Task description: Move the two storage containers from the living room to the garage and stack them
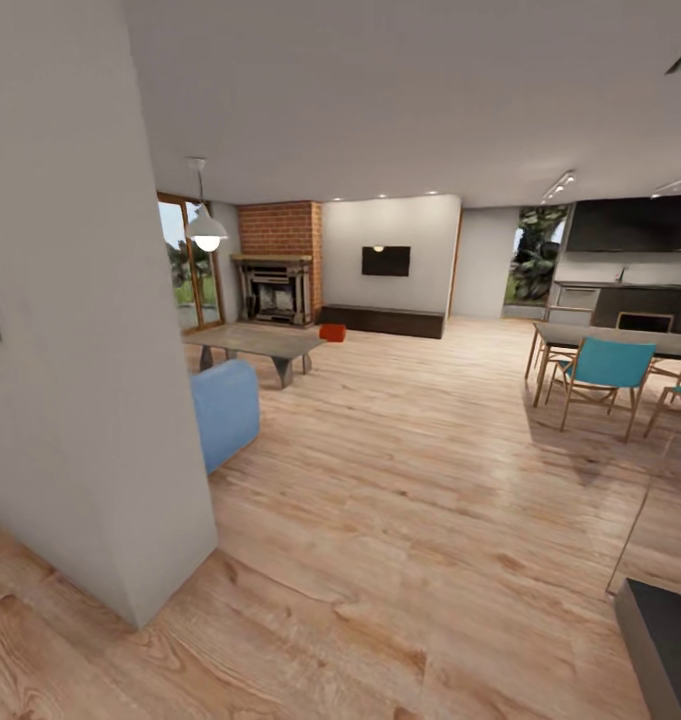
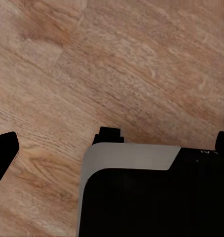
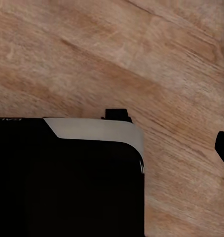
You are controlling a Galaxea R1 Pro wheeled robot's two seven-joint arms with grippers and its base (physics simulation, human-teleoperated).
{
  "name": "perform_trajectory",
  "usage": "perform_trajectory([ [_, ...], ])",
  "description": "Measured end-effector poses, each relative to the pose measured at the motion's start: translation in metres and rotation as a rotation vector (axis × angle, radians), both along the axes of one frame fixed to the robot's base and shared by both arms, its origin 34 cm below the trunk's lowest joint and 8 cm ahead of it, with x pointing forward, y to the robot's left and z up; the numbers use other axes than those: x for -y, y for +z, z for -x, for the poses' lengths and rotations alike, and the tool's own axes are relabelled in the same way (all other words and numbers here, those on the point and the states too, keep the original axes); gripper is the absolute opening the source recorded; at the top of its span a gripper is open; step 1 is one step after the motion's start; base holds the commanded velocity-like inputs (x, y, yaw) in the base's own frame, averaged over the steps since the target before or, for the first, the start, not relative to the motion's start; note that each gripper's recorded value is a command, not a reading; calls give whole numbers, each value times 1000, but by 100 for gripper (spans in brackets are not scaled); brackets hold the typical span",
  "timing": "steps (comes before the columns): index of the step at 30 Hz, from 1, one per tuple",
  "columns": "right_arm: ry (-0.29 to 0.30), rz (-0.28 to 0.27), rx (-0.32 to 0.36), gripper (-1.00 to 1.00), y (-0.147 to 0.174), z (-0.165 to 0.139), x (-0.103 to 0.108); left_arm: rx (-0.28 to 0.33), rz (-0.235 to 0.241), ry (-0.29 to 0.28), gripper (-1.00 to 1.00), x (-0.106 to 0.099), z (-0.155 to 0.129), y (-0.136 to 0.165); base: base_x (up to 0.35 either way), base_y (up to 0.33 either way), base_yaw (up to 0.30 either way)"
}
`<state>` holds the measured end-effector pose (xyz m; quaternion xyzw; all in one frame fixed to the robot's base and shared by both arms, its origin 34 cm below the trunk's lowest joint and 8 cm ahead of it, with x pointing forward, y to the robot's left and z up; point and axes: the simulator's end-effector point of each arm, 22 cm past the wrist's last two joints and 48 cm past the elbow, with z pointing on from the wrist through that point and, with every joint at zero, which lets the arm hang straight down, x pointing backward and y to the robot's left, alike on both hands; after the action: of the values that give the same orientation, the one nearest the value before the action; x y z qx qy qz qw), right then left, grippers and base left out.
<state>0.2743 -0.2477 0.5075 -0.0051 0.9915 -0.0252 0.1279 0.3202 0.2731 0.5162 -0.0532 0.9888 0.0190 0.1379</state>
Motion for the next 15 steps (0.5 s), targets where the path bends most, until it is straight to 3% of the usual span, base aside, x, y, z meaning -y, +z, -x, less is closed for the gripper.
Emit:
perform_trajectory([
  [15,0,0,11,100,2,-4,0,11,0,0,100,0,-4,2,315,0,-219],
])
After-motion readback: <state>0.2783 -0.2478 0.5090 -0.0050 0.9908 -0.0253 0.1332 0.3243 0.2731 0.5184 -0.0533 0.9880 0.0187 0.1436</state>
